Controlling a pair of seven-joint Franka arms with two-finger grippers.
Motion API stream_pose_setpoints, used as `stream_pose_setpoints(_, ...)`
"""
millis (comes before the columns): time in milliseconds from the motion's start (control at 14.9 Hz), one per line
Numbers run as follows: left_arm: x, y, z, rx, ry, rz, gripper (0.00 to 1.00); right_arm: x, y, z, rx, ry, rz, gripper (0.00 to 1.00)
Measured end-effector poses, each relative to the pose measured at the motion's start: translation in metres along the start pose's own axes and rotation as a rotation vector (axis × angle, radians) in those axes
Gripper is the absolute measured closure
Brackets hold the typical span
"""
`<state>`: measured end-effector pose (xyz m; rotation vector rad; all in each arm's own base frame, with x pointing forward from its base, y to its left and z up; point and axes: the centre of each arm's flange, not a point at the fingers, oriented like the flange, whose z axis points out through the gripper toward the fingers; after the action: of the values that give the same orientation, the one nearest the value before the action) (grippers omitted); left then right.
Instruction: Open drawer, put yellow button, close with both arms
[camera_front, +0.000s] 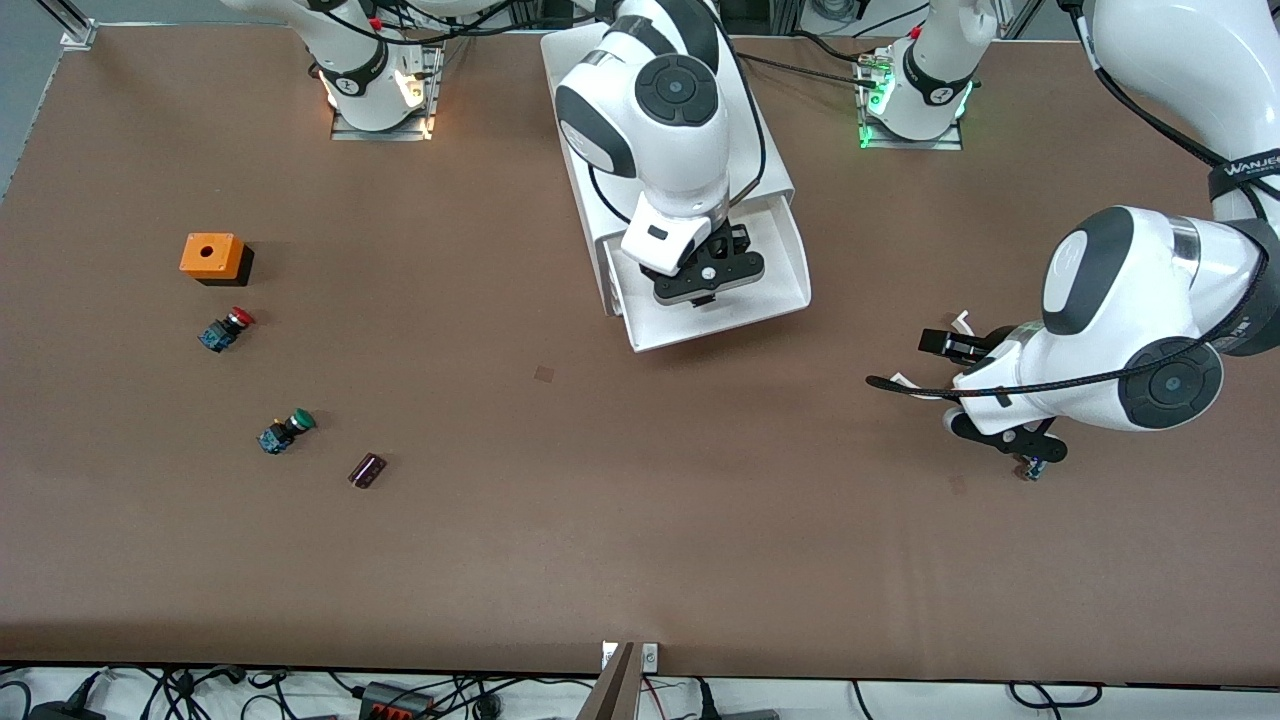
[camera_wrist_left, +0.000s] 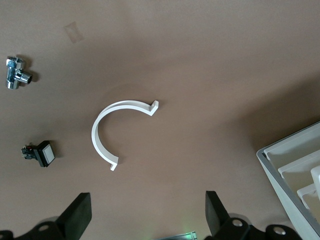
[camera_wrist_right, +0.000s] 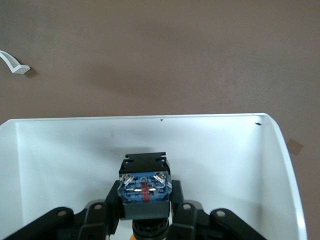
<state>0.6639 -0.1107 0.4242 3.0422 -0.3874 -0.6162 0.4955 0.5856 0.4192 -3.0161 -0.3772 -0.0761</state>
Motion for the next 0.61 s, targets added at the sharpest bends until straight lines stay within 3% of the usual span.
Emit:
stream_pose_setpoints(471, 0.0, 0.0, 0.0, 0.0, 0.0, -0.001, 0.0, 0.0, 0.0, 0.015, -0.007, -0.012, 0.006, 0.58)
stream_pose_setpoints(606, 0.0, 0.0, 0.0, 0.0, 0.0, -0.001, 0.0, 0.001, -0.001, 0.015, -0.006, -0.011, 0.017, 0.44)
